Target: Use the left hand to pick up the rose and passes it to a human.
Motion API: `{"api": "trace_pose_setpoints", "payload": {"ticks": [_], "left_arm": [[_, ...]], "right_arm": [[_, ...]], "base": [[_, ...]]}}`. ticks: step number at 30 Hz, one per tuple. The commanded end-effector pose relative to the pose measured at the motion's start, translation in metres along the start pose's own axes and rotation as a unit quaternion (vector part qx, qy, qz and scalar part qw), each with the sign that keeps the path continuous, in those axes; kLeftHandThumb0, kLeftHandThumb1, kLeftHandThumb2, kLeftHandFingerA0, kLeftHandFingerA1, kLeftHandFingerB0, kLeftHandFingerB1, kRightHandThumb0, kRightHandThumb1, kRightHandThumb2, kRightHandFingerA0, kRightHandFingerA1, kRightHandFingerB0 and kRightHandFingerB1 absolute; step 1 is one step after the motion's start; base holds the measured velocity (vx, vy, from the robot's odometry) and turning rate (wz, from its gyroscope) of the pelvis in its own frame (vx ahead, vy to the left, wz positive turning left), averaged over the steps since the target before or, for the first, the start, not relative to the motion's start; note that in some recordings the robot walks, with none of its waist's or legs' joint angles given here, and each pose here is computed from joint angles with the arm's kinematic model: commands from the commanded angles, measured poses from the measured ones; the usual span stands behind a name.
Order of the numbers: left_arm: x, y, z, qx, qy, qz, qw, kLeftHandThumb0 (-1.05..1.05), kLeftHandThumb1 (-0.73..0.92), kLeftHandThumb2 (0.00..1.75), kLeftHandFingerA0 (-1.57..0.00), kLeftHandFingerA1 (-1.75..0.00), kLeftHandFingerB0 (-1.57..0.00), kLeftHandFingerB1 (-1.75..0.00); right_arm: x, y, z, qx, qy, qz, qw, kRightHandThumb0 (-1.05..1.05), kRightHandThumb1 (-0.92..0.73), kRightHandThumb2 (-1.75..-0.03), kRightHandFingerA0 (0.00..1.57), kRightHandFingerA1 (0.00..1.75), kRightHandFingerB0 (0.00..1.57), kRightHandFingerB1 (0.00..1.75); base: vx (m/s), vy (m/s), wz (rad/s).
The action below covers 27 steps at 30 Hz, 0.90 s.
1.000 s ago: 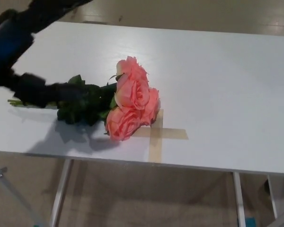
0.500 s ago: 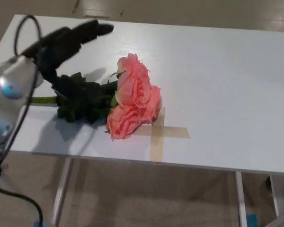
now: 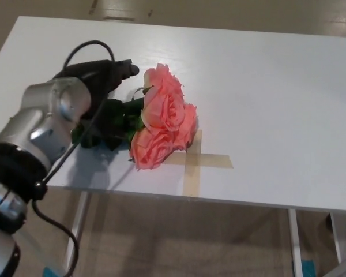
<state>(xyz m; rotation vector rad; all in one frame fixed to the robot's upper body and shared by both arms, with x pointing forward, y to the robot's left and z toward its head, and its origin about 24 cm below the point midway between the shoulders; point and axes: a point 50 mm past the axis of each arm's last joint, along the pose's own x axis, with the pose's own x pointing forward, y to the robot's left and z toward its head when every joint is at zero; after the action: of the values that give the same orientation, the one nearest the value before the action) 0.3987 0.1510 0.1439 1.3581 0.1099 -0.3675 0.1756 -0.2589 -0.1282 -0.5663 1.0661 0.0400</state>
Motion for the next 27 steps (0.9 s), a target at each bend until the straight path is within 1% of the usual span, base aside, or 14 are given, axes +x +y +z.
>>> {"api": "trace_pose_setpoints", "payload": {"ticks": [1, 7, 11, 12, 14, 15, 16, 19, 20, 21, 24, 25, 26, 27], "left_arm": [[0.004, -0.004, 0.006, 0.052, 0.022, 0.010, 0.998, -0.46, 0.32, 0.70, 0.00, -0.16, 0.00, -0.25], [0.006, -0.010, 0.007, 0.051, 0.025, -0.002, 0.998, -0.46, 0.32, 0.70, 0.00, -0.16, 0.00, -0.25], [0.009, -0.025, 0.008, 0.055, 0.030, -0.015, 0.998, -0.46, 0.32, 0.71, 0.00, -0.19, -0.01, -0.27], [0.010, -0.031, 0.006, 0.066, 0.034, -0.024, 0.997, -0.49, 0.32, 0.66, -0.08, -0.18, -0.08, -0.24], [0.011, -0.035, 0.005, 0.078, 0.041, -0.038, 0.995, -0.48, 0.31, 0.66, -0.06, -0.32, -0.06, -0.30], [0.012, -0.037, 0.006, 0.085, 0.044, -0.047, 0.994, -0.44, 0.45, 0.56, -0.13, -0.28, -0.09, -0.26], [0.012, -0.038, 0.005, 0.090, 0.047, -0.055, 0.993, -0.27, 0.31, 0.85, 0.00, -0.48, 0.00, -0.48], [0.013, -0.038, 0.005, 0.093, 0.048, -0.058, 0.993, -0.27, 0.31, 0.85, 0.00, -0.48, 0.00, -0.48], [0.013, -0.041, 0.005, 0.102, 0.052, -0.073, 0.991, -0.40, 0.46, 0.65, -0.29, -0.39, -0.14, -0.35], [0.014, -0.046, 0.006, 0.114, 0.060, -0.102, 0.986, -0.29, 0.65, 0.59, -0.49, -0.38, -0.25, -0.30], [0.015, -0.046, 0.006, 0.114, 0.061, -0.116, 0.985, -0.29, 0.65, 0.59, -0.49, -0.38, -0.25, -0.30], [0.015, -0.048, 0.006, 0.094, 0.067, -0.134, 0.984, -0.25, 0.76, 0.64, -0.73, -0.46, -0.42, -0.34], [0.015, -0.048, 0.006, 0.092, 0.068, -0.136, 0.984, -0.25, 0.76, 0.64, -0.73, -0.46, -0.42, -0.34], [0.016, -0.048, 0.007, 0.088, 0.070, -0.140, 0.984, -0.25, 0.73, 0.63, -0.94, -0.55, -0.54, -0.39]], "right_arm": [[-0.001, -0.001, -0.013, 0.008, 0.021, 0.000, 1.000, -0.39, -0.58, -0.76, 0.61, 0.53, 0.48, 0.48], [-0.001, -0.001, -0.013, 0.008, 0.021, 0.000, 1.000, -0.39, -0.58, -0.76, 0.61, 0.53, 0.47, 0.48], [-0.002, 0.000, -0.015, 0.009, 0.023, 0.000, 1.000, -0.39, -0.58, -0.76, 0.61, 0.53, 0.47, 0.48], [-0.002, 0.000, -0.015, 0.009, 0.023, 0.000, 1.000, -0.39, -0.58, -0.76, 0.61, 0.53, 0.47, 0.48], [-0.002, 0.000, -0.015, 0.009, 0.022, 0.000, 1.000, -0.39, -0.58, -0.76, 0.61, 0.53, 0.47, 0.48], [-0.002, 0.000, -0.015, 0.009, 0.022, 0.000, 1.000, -0.39, -0.58, -0.77, 0.61, 0.53, 0.47, 0.48], [-0.002, 0.000, -0.015, 0.009, 0.022, 0.000, 1.000, -0.39, -0.58, -0.77, 0.61, 0.53, 0.47, 0.48], [-0.002, 0.000, -0.015, 0.009, 0.022, 0.000, 1.000, -0.39, -0.58, -0.77, 0.61, 0.53, 0.47, 0.48], [-0.002, -0.001, -0.015, 0.009, 0.022, 0.000, 1.000, -0.39, -0.59, -0.77, 0.60, 0.53, 0.47, 0.48], [-0.002, -0.001, -0.014, 0.008, 0.022, 0.000, 1.000, -0.38, -0.58, -0.77, 0.60, 0.52, 0.47, 0.48], [-0.002, -0.001, -0.014, 0.008, 0.022, 0.000, 1.000, -0.38, -0.58, -0.77, 0.60, 0.52, 0.47, 0.48], [-0.002, -0.002, -0.013, 0.010, 0.021, 0.000, 1.000, -0.38, -0.59, -0.77, 0.60, 0.52, 0.47, 0.48], [-0.002, -0.002, -0.013, 0.010, 0.021, -0.001, 1.000, -0.38, -0.59, -0.77, 0.60, 0.52, 0.47, 0.48], [-0.001, -0.003, -0.012, 0.011, 0.021, -0.001, 1.000, -0.38, -0.59, -0.77, 0.60, 0.52, 0.47, 0.48]], "base": [[0.00, 0.000, 0.00], [0.00, 0.000, 0.00], [0.00, 0.000, 0.00], [0.00, 0.000, 0.00], [0.00, 0.000, 0.00], [0.00, 0.000, 0.00], [0.00, 0.000, 0.00], [0.00, 0.000, 0.00], [0.00, 0.000, 0.00], [0.00, 0.000, 0.00], [0.00, 0.000, 0.00], [0.00, 0.000, 0.00], [0.00, 0.000, 0.00], [0.00, 0.000, 0.00]]}}
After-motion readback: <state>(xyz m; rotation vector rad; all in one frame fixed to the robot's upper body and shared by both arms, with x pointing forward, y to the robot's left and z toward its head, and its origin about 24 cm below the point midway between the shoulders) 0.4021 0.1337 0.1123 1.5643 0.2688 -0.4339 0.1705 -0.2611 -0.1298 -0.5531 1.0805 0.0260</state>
